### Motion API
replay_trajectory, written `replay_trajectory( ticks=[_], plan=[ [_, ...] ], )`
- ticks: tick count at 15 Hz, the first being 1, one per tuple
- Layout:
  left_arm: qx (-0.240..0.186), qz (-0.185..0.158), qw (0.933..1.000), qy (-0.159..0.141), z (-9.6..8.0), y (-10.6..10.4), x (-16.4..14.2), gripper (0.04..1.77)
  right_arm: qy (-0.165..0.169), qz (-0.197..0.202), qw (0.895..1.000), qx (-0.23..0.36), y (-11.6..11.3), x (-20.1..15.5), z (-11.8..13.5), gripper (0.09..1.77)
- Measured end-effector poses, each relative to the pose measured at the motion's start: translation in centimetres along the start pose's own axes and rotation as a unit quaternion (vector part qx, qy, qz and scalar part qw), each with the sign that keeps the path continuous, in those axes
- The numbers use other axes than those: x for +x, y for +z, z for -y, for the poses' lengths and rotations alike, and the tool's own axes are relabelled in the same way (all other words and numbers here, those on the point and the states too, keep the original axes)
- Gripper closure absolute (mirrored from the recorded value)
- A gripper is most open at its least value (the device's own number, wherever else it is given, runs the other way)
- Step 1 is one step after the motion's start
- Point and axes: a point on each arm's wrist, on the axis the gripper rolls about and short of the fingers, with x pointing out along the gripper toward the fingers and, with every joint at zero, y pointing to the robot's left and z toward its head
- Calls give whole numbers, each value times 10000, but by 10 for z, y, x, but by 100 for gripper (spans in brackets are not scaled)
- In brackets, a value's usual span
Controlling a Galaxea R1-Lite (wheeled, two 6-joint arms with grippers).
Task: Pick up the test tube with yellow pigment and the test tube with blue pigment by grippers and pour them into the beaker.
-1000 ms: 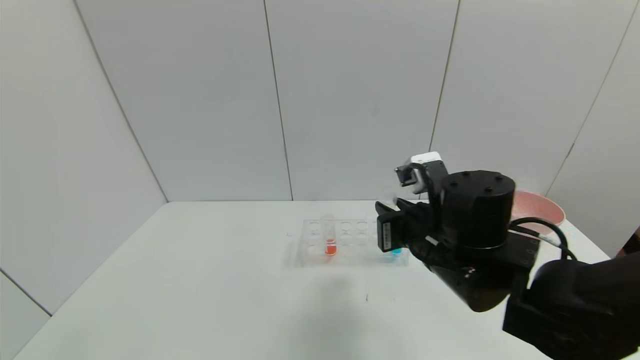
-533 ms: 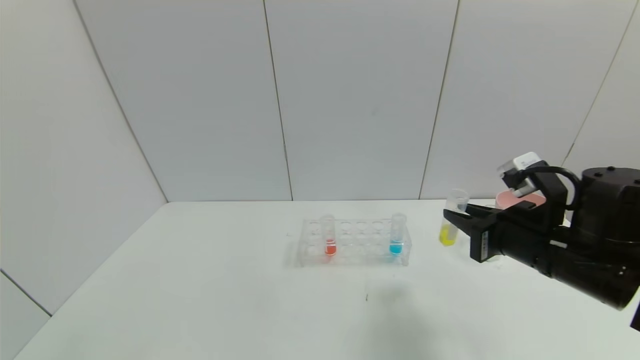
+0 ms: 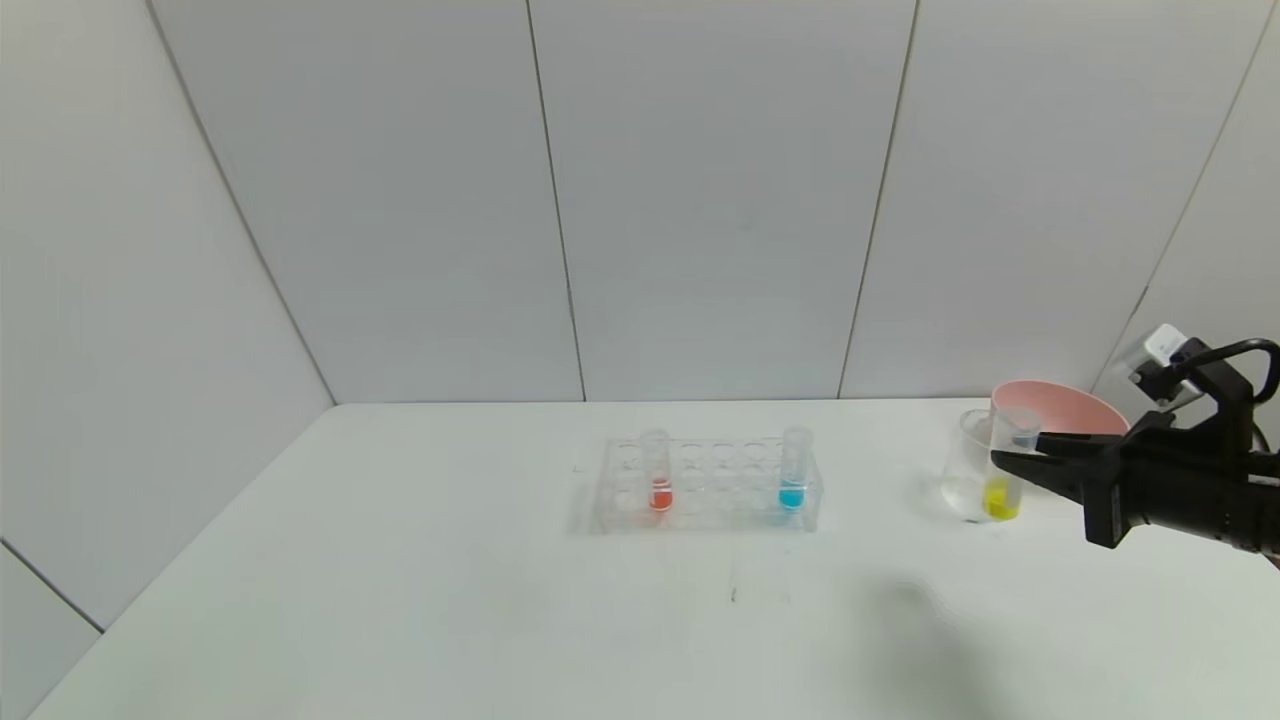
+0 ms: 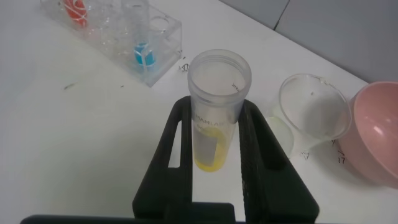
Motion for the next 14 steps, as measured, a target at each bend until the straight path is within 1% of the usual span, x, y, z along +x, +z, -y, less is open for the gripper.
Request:
replay_trajectory(
  ticks=[3,6,9,11,12,14],
  plan=[
    [2,-2,10000,0,0,0,0,5,123,-391,9992,33,7,-15,26,135],
    [0,0,10000,0,0,0,0,5,68,-648,9977,-183,20,-24,49,135],
    [2,0,10000,0,0,0,0,5,42,-812,9959,-407,25,-16,68,135],
    [0,-2,10000,0,0,0,0,5,-81,-909,9943,-544,29,-7,81,135],
    [0,-2,10000,0,0,0,0,5,-137,-992,9933,-571,32,-3,87,135],
    [2,0,10000,0,0,0,0,5,-144,-1187,9913,-547,40,5,97,135]
  ],
)
